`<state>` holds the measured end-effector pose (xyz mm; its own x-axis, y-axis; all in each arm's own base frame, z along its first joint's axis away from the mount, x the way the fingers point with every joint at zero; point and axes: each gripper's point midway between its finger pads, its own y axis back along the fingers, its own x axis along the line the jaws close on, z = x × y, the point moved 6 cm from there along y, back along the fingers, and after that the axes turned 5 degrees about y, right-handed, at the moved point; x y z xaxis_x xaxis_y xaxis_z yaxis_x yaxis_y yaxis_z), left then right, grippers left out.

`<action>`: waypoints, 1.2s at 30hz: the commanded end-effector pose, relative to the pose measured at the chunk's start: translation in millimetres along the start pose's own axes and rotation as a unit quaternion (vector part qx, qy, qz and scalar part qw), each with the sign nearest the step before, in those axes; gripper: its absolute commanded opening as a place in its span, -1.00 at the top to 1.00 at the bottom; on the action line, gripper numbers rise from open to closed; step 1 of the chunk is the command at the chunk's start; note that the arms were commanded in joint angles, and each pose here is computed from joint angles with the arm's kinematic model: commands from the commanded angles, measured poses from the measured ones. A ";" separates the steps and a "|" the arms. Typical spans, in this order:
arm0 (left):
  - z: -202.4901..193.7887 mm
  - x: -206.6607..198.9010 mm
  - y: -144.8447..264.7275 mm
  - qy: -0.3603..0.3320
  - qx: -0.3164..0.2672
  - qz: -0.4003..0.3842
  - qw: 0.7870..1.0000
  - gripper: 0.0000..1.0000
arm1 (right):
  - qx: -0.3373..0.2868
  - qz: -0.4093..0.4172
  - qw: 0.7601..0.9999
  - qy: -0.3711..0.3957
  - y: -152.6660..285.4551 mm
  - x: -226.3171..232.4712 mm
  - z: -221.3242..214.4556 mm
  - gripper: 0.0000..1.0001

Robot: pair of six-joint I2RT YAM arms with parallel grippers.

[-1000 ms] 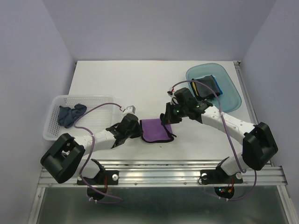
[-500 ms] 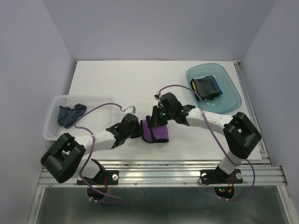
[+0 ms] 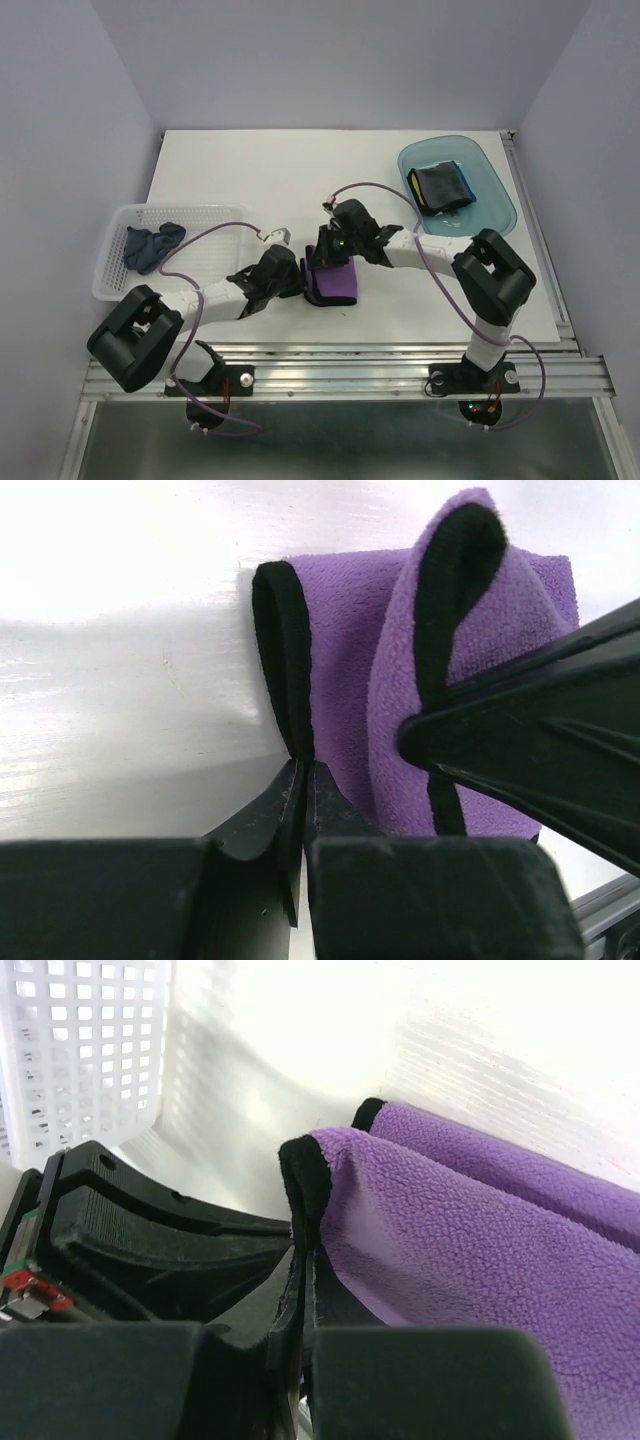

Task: Fold and stack the towels
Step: Fold the towel

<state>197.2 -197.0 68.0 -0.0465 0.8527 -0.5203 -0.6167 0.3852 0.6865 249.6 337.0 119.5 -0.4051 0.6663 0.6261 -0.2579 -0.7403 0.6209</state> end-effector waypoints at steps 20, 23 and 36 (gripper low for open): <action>4.5 6.2 21.5 0.017 -0.014 0.018 1.000 0.21 | -0.050 0.015 0.998 0.018 -25.4 8.8 23.4 0.54; 8.5 1.1 30.2 0.020 -0.024 0.000 1.000 0.20 | -0.052 0.032 0.998 0.028 -16.8 18.8 27.8 0.29; 18.2 -7.5 37.7 0.026 -0.045 -0.017 0.998 -0.33 | -0.086 0.021 0.995 0.044 29.9 34.0 32.8 -0.53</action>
<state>186.1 -184.7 113.1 -0.0432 0.8028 -0.5946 -0.6830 0.4107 0.6041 259.1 342.6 151.5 -0.4651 0.6377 0.6140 -0.3417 -0.7692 0.5400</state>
